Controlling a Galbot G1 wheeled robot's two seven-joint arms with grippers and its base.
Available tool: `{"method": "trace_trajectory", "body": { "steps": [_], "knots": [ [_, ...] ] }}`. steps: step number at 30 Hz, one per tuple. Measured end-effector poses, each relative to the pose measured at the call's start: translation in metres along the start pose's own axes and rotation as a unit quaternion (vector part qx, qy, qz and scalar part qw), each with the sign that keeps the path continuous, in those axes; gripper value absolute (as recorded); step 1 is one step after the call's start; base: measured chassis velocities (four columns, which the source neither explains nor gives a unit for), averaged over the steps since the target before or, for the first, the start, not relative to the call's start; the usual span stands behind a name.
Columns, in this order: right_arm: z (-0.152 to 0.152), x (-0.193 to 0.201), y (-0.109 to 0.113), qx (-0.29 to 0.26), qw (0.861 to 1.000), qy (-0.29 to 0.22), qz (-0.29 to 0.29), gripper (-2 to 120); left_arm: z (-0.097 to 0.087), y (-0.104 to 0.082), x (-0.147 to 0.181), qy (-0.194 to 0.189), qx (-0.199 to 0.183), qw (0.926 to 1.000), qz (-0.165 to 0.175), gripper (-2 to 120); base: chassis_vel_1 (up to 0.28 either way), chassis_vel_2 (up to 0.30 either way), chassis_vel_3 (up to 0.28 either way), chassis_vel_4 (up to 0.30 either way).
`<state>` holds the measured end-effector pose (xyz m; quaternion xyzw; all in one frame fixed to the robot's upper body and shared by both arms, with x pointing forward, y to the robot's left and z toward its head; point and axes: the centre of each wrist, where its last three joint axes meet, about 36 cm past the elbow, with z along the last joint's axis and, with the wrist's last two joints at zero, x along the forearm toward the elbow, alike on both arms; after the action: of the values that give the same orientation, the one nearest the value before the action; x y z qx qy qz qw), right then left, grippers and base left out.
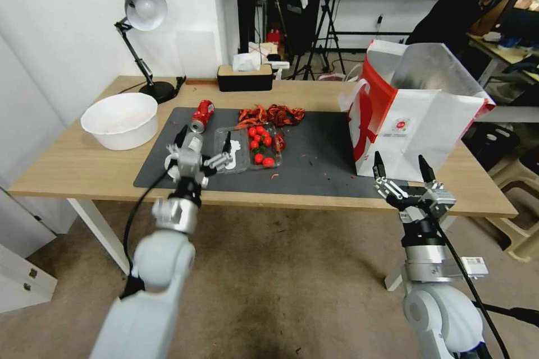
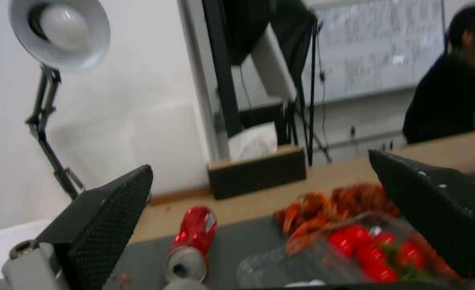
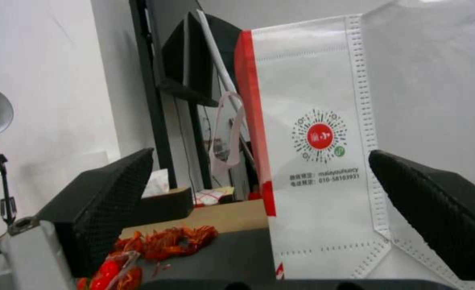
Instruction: Pick up the trash from the table and place it into the takeout bag.
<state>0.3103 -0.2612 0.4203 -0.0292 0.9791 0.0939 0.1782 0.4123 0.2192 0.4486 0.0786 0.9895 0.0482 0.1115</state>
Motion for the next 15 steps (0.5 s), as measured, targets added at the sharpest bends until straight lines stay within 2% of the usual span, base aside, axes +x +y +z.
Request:
{"method": "trace_trajectory", "body": {
  "steps": [4, 7, 15],
  "knots": [
    [0.000, 0.000, 0.001, -0.001, 1.000, 0.001, 0.000, 100, -0.005, 0.008, -0.013, 0.029, -0.011, 0.9995, -0.002, 100, 0.000, 0.000, 0.000, 0.000],
    [0.000, 0.000, 0.003, -0.002, 1.000, 0.002, 0.000, 100, -0.018, 0.019, -0.028, 0.085, -0.026, 0.9960, -0.006, 100, 0.000, 0.000, 0.000, 0.000],
    [0.000, 0.000, 0.003, -0.002, 1.000, 0.003, 0.001, 100, -0.023, 0.022, -0.031, 0.120, -0.028, 0.9924, -0.008, 100, 0.000, 0.000, 0.000, 0.000]
  ]
}}
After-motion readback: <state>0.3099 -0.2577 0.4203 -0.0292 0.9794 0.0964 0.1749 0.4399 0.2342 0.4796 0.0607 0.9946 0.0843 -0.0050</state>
